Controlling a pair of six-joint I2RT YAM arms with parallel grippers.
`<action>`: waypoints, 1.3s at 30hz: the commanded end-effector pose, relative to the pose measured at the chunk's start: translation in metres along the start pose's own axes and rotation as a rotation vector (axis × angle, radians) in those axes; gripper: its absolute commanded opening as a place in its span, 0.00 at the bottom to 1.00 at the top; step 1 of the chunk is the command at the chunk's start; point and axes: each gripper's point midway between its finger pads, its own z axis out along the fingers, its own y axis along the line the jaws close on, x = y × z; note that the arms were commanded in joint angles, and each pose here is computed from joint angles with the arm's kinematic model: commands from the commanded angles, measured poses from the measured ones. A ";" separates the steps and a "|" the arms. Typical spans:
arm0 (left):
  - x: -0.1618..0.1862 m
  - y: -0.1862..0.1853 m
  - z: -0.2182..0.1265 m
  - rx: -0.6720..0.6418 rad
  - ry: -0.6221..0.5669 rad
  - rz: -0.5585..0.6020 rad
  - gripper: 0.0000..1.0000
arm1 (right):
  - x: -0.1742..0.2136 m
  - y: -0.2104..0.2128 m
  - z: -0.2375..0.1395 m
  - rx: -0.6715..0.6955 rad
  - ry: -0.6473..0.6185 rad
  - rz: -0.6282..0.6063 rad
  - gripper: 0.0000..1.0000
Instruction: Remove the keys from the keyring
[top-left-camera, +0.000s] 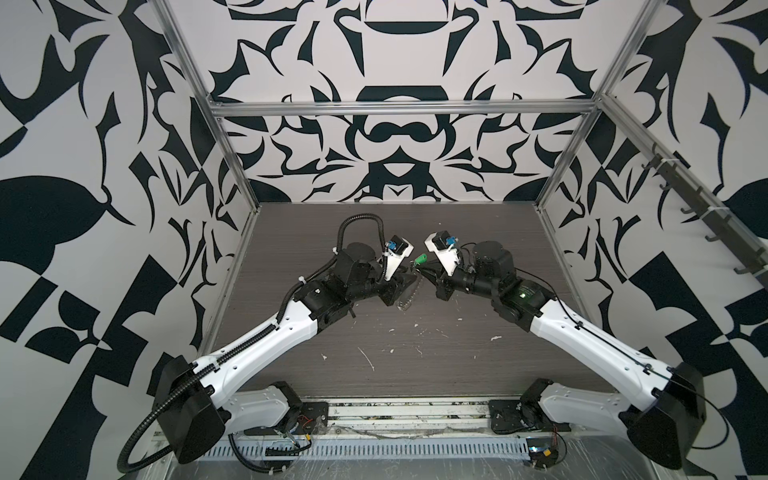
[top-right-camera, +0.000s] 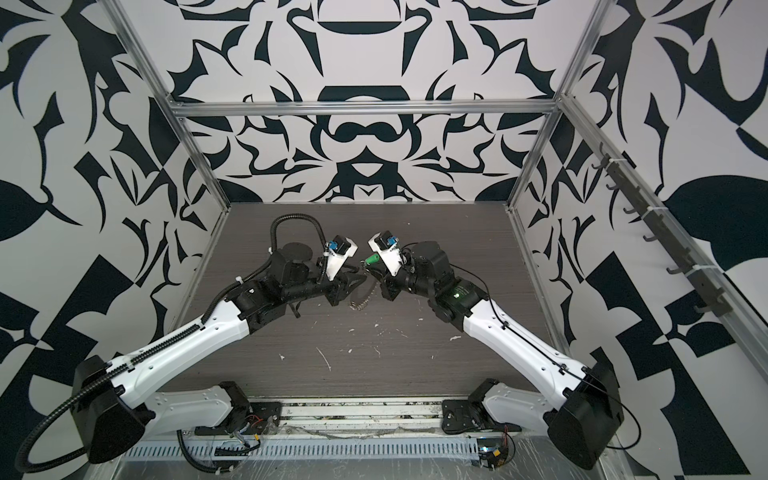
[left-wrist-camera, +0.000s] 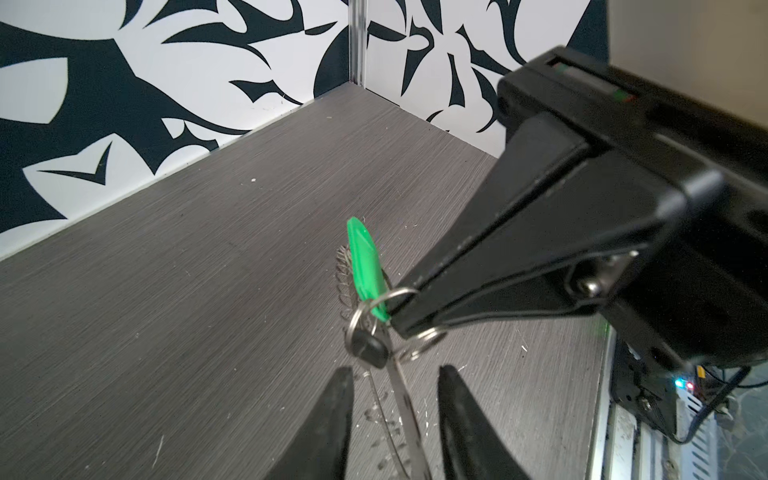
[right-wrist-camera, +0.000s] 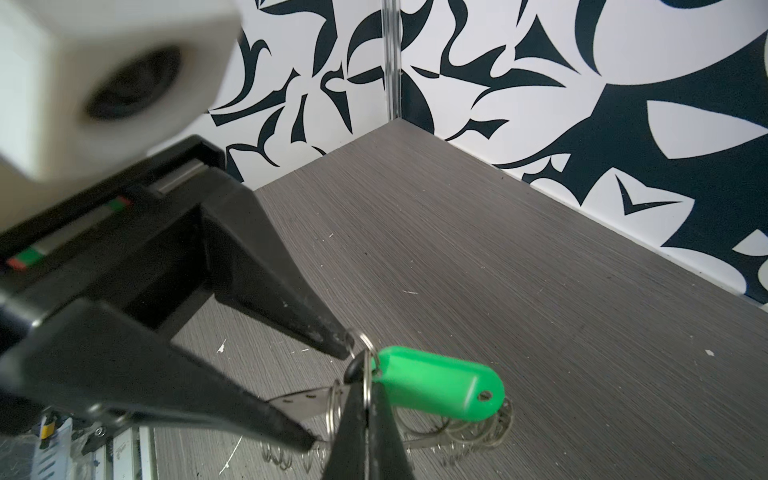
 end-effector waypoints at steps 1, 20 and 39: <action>-0.007 -0.002 0.001 0.011 0.005 0.026 0.27 | -0.041 0.012 -0.015 -0.027 -0.127 -0.040 0.00; 0.005 -0.010 -0.027 0.056 0.149 0.338 0.00 | -0.036 0.034 -0.033 -0.110 -0.114 -0.068 0.62; 0.038 -0.056 -0.113 0.704 0.356 0.803 0.00 | -0.005 0.063 -0.077 -0.176 -0.196 -0.270 0.71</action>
